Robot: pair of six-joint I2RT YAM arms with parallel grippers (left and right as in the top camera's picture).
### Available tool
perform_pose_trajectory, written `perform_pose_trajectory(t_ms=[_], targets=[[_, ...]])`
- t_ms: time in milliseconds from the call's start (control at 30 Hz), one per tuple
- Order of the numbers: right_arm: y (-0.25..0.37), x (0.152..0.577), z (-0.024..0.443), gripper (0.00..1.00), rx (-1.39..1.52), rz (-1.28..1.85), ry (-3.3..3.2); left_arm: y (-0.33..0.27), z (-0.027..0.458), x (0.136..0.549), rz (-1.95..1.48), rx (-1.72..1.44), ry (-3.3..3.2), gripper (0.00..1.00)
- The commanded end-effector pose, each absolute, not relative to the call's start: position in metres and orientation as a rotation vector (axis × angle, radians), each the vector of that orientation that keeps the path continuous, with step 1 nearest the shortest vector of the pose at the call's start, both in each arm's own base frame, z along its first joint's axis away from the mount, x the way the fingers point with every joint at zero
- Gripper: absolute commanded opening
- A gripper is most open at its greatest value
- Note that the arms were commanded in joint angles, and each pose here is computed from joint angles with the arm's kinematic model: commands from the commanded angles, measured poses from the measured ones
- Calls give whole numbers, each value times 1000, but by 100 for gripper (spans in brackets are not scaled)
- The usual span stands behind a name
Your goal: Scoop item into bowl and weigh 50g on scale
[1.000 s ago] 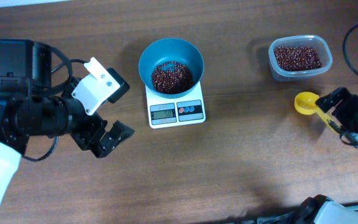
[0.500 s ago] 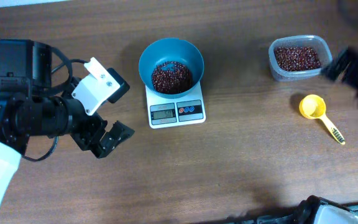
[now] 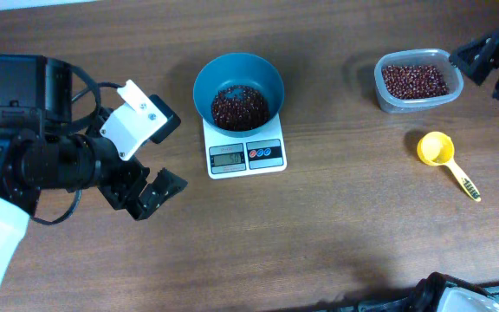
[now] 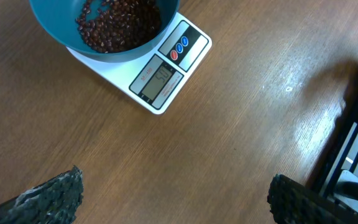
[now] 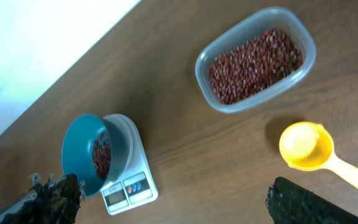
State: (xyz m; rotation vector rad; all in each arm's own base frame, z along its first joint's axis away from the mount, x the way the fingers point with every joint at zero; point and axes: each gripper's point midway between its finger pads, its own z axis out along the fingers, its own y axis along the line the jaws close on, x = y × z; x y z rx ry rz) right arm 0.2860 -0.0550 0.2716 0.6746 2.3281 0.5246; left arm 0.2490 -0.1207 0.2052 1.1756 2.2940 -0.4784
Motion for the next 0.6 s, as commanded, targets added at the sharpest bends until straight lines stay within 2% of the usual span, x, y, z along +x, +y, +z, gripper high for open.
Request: perform_pose_trajectory(t_ms=[0,133,333,567], targets=[[-47,273,269,99,668,519,2376,-123,210,249,-499,1162,2285,99],[-25,256,283,99,332,345,2396,-123,210,249,-499,1162,2285,99],[-4,225,290,99,154,169,2284,-123,210,249,-499,1162,2285,99],[21,199,273,99,-11,193,1945,-123,210,249,-499,1162,2285,99]])
